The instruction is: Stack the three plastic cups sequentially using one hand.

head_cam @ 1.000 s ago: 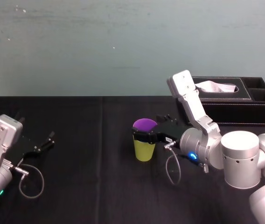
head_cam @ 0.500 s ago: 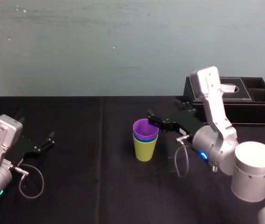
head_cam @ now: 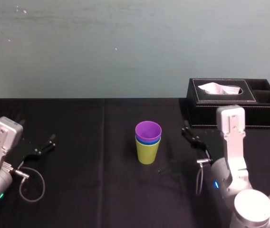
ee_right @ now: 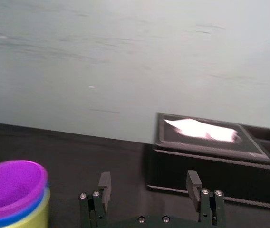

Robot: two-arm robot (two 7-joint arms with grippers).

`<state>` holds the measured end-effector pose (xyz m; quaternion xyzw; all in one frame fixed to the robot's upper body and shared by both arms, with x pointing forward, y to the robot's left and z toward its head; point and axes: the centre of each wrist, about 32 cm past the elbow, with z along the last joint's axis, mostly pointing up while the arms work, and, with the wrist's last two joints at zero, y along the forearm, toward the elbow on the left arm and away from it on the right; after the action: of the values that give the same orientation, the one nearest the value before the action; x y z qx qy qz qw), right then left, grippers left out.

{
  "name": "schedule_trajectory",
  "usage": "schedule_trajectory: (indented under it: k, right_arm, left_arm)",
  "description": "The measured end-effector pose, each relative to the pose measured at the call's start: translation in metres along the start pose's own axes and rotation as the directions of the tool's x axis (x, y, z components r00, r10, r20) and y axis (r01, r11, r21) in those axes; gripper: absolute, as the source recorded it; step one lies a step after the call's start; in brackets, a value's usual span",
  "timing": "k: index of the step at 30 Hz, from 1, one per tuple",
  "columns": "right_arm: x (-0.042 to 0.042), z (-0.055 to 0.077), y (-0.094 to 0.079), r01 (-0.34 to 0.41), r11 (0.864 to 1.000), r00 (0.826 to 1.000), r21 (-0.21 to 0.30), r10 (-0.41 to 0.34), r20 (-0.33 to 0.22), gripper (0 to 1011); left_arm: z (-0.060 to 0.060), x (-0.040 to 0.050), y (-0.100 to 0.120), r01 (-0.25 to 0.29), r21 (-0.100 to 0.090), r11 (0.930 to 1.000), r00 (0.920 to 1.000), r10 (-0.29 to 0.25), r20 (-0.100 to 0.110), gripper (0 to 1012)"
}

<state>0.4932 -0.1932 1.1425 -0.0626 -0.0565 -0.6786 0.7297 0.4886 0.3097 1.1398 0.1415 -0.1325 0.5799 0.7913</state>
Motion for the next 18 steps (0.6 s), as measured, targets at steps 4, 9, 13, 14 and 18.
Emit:
schedule_trajectory:
  k: [4, 9, 13, 14, 18]
  right_arm:
    - [-0.0070, -0.014, -0.002, 0.070, 0.998, 0.998, 0.000, -0.070, -0.002, 1004]
    - [-0.0133, -0.024, -0.004, 0.100, 0.995, 0.995, -0.015, -0.100, -0.001, 1004]
    - [-0.0140, -0.026, -0.004, 0.102, 0.995, 0.995, -0.019, -0.102, -0.001, 1004]
    - [-0.0139, -0.026, -0.004, 0.102, 0.995, 0.995, -0.018, -0.102, -0.001, 1004]
    - [-0.0137, -0.025, -0.004, 0.102, 0.995, 0.995, -0.017, -0.102, 0.000, 1004]
  left_arm:
    - [0.000, 0.0000, 0.000, 0.000, 0.000, 1.0000, 1.0000, 0.000, 0.000, 1000]
    - [0.000, 0.0000, 0.000, 0.000, 0.000, 1.0000, 1.0000, 0.000, 0.000, 1000]
    - [0.000, 0.0000, 0.000, 0.000, 0.000, 1.0000, 1.0000, 0.000, 0.000, 1000]
    - [0.000, 0.0000, 0.000, 0.000, 0.000, 1.0000, 1.0000, 0.000, 0.000, 1000]
    - [0.000, 0.0000, 0.000, 0.000, 0.000, 1.0000, 1.0000, 0.000, 0.000, 1000]
